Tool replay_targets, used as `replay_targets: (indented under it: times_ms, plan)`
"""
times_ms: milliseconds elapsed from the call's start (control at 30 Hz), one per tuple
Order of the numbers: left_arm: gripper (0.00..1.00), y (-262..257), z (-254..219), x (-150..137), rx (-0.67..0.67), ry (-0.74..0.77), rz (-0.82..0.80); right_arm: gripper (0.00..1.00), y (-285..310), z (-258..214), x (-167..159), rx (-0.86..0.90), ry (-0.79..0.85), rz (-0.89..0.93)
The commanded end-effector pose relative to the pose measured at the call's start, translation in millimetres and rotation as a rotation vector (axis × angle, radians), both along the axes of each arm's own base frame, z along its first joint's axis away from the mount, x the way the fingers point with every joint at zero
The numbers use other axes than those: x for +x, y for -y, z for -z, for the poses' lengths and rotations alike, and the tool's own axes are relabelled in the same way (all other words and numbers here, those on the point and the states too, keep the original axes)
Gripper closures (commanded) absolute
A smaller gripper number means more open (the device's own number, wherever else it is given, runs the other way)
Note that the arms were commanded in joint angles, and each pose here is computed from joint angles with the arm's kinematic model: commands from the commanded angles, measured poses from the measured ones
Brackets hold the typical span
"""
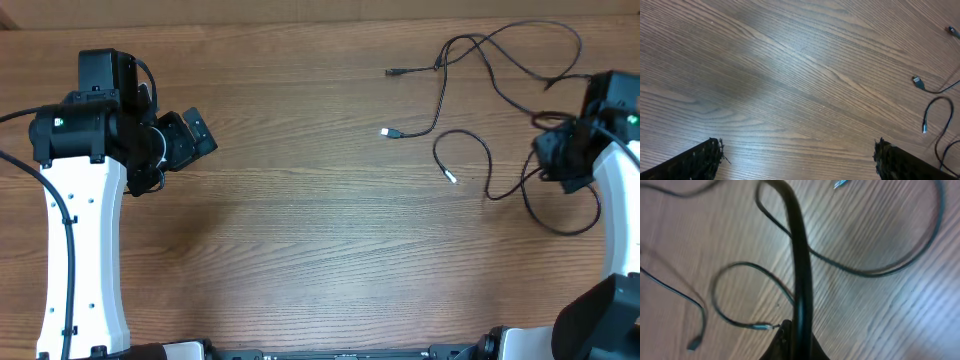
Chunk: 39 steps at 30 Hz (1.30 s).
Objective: Untangle cables
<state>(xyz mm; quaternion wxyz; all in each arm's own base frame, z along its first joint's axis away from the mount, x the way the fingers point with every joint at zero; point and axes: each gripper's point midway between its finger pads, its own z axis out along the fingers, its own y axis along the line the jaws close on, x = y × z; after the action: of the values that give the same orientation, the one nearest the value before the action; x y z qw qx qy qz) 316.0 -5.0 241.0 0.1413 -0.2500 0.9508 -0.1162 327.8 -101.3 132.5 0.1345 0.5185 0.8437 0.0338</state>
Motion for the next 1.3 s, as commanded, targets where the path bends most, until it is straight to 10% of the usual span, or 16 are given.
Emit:
replay_targets:
  times_ms: [0,433,667,1267]
  plan:
    - [0.0,1.9,-0.9,2.0,0.0,0.008,0.025,0.96,-12.7,20.0,-2.3,0.063,0.001,-0.016]
    - [0.0,2.0,-0.9,1.6,0.0,0.007,0.025,0.82,5.7,53.7,10.1,-0.041,0.081,0.0]
    - [0.0,1.9,-1.1,2.2,0.0,0.009,0.025,0.14,15.3,46.8,24.2,-0.089,0.141,0.011]
    - [0.0,2.1,-0.8,1.6,0.0,0.006,0.026,0.0,-1.6,109.5,37.7,0.008,0.058,-0.153]
